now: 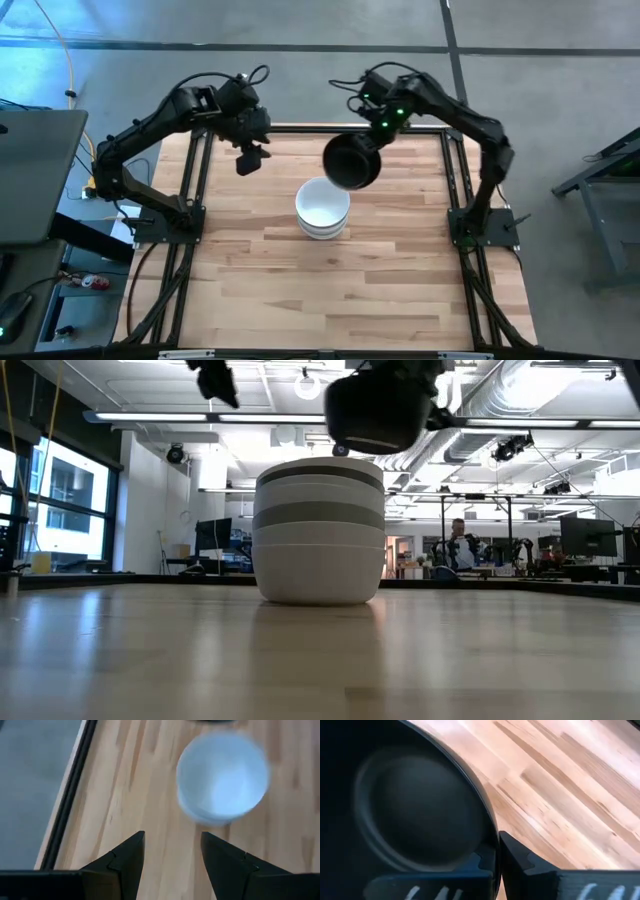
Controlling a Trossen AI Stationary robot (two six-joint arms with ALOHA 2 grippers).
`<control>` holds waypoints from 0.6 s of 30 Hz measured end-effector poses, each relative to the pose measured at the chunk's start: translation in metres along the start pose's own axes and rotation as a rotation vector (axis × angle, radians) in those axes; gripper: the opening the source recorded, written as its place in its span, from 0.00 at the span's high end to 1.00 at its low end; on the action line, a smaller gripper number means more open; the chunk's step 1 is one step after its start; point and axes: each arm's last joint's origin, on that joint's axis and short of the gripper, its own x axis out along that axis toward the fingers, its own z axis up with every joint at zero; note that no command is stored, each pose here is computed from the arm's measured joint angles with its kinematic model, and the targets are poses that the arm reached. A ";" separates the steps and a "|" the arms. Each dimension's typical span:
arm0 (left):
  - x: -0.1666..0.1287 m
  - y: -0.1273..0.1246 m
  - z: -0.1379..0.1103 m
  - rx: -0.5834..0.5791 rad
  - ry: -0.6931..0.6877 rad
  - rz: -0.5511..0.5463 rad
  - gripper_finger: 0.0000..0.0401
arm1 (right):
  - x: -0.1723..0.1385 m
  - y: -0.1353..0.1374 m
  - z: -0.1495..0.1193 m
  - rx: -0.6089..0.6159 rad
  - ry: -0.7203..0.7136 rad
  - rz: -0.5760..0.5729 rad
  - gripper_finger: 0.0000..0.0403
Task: Nest bowls inside each other
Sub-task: Stack the black bowl on top of the white bowl
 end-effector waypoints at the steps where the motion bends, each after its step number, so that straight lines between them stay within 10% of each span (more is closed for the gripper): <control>1: 0.000 0.002 -0.003 -0.009 0.030 0.022 0.55 | 0.003 0.004 0.004 -0.010 0.002 0.002 1.00; 18: -0.074 0.040 -0.059 -0.228 -0.035 0.286 0.55 | 0.067 0.050 0.023 -0.106 0.122 0.018 1.00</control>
